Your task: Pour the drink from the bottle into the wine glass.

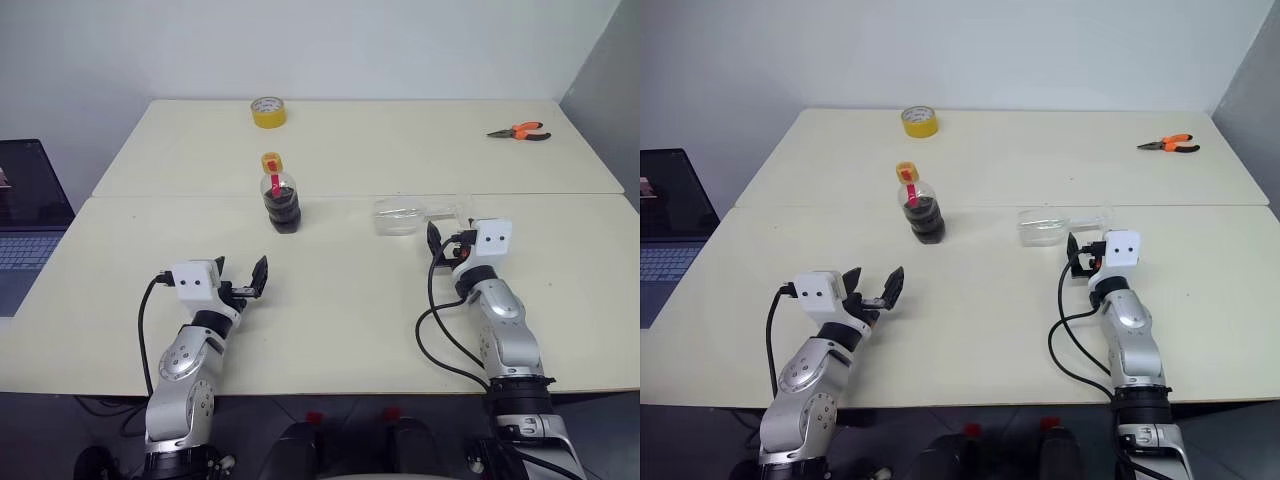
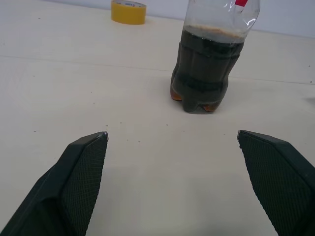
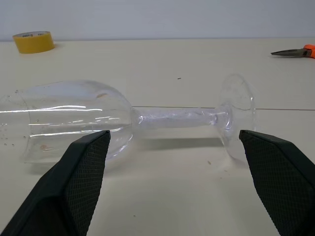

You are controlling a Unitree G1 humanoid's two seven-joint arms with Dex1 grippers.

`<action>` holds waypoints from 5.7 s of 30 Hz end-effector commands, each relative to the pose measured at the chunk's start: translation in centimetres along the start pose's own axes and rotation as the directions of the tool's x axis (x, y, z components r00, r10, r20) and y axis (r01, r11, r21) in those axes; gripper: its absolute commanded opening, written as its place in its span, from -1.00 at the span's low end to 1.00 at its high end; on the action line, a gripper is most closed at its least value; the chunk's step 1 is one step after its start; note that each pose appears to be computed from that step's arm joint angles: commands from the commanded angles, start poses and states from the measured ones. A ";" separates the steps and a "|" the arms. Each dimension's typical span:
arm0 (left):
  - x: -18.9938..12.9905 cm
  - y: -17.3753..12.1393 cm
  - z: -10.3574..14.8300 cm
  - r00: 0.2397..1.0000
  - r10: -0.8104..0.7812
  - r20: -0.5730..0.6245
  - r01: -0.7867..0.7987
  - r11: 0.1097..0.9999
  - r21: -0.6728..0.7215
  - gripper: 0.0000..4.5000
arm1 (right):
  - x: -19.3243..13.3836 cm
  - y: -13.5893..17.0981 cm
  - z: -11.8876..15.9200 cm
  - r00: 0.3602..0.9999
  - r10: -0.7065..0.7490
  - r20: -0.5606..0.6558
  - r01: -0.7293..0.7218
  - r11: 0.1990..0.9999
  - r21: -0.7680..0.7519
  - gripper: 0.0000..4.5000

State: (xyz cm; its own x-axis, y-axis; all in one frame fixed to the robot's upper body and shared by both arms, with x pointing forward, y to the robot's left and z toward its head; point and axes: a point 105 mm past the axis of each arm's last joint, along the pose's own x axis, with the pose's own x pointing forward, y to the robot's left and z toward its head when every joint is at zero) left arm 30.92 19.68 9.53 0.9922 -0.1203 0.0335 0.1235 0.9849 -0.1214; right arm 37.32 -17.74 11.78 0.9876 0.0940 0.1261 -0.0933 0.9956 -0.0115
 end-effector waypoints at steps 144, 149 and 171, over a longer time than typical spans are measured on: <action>5.9 -14.1 4.0 0.878 -0.478 0.038 0.455 0.856 0.244 -0.03 | -0.3 16.2 13.9 0.588 0.808 0.031 -0.807 0.589 -0.037 -0.46; 4.9 -14.3 4.4 0.836 -0.547 0.039 0.526 0.820 0.227 -0.03 | -2.6 15.1 14.1 0.333 0.942 0.025 -0.937 0.334 -0.104 -0.46; 3.4 -15.9 4.3 0.766 -0.642 0.004 0.629 0.751 0.201 -0.03 | -5.1 15.8 11.0 -0.065 0.985 -0.161 -0.988 -0.085 -0.125 -0.46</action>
State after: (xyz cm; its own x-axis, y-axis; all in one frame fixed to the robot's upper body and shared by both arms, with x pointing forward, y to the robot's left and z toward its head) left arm 31.40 2.83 12.38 0.6326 -0.7744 -0.0095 0.7720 0.6295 0.0878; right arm 30.27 -4.21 22.61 -0.0639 0.9852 -0.1590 -0.9584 -0.1049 -0.2654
